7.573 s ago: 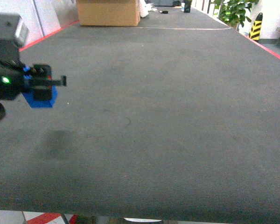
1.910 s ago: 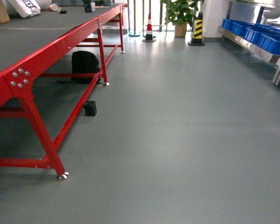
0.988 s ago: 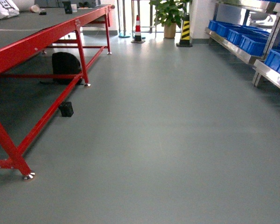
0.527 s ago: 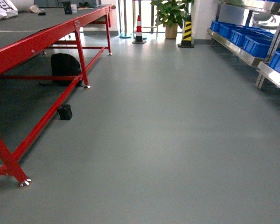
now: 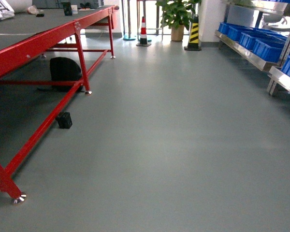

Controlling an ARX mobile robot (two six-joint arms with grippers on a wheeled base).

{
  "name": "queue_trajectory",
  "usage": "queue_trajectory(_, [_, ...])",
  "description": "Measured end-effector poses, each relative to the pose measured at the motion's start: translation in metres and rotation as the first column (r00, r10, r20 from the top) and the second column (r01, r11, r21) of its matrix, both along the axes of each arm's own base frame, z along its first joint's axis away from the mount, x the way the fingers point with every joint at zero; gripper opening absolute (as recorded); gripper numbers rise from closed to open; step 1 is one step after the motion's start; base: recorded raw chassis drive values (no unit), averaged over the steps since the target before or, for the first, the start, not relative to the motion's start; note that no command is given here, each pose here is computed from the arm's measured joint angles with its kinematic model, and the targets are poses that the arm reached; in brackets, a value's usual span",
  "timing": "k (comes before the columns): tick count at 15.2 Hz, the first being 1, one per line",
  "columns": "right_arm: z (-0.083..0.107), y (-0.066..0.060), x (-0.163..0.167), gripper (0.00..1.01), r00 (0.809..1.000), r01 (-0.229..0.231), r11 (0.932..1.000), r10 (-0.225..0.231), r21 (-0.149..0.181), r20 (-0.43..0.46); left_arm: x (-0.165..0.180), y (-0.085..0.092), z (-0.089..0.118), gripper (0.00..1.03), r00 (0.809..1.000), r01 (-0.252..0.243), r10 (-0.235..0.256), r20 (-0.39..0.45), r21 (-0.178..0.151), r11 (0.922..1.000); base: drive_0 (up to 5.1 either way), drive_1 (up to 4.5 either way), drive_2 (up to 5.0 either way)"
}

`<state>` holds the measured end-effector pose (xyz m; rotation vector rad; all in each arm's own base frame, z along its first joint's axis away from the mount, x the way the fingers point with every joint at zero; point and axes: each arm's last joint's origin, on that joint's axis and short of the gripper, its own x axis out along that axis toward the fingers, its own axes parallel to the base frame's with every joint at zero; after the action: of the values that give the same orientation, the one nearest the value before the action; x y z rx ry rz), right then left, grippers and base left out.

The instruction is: Sort blue parts and orange caps into right shelf containers

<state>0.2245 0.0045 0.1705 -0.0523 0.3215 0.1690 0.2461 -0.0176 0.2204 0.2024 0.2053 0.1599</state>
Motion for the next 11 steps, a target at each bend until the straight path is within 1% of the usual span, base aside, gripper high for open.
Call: queue_trajectory(11, [-0.0002, 0.0001, 0.0001, 0.44, 1.000, -0.001, 1.0000, 0.001, 0.000, 0.000, 0.0003, 0.0000, -0.0005, 0.44, 1.000, 0.000, 0.000, -0.002, 0.000, 1.0000, 0.0, 4.21, -4.2])
